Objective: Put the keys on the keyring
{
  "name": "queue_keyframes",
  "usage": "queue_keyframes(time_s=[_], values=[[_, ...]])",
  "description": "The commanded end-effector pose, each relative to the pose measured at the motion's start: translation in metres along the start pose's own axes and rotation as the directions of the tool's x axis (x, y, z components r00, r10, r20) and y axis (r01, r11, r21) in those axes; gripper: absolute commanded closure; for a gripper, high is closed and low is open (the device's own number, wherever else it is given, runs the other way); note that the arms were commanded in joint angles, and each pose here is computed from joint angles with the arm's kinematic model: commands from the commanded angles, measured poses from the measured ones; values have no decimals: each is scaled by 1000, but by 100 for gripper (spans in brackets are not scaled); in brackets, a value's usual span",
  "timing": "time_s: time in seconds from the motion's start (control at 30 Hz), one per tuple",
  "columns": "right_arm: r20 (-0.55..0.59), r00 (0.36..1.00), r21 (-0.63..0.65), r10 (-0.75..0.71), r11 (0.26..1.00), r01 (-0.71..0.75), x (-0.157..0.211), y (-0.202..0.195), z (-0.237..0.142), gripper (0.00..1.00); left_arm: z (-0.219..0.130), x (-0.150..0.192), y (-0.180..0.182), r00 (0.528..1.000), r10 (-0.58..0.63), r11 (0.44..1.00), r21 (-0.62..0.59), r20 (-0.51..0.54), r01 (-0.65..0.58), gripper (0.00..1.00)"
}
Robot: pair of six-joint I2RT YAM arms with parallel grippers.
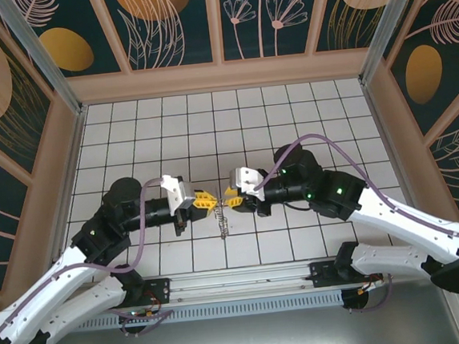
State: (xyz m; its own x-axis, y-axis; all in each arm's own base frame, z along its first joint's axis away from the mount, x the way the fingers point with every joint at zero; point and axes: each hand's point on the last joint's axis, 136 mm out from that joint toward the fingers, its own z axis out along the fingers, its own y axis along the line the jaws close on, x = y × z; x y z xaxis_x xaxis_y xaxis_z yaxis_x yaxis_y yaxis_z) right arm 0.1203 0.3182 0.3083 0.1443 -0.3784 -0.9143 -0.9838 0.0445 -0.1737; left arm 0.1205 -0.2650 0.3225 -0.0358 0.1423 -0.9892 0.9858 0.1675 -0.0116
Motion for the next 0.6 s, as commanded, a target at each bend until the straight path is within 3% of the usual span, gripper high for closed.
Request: queue_keyframes(time_s=[0.0,0.37,0.57], values=[[99,995,-39,12,999,-8,-17,5,-3,81,-4,-29,-13,989,25,997,65,143,-35,100],[220,975,-80,-25,996,44,-38,20,-21,73,-3,-23,-14,989,10,997,70,148,-21,100],[146,989,-26,0,1000,3,-24,12,-21,70,-3,-25,-14,988,15,997,72,152,-26,100]])
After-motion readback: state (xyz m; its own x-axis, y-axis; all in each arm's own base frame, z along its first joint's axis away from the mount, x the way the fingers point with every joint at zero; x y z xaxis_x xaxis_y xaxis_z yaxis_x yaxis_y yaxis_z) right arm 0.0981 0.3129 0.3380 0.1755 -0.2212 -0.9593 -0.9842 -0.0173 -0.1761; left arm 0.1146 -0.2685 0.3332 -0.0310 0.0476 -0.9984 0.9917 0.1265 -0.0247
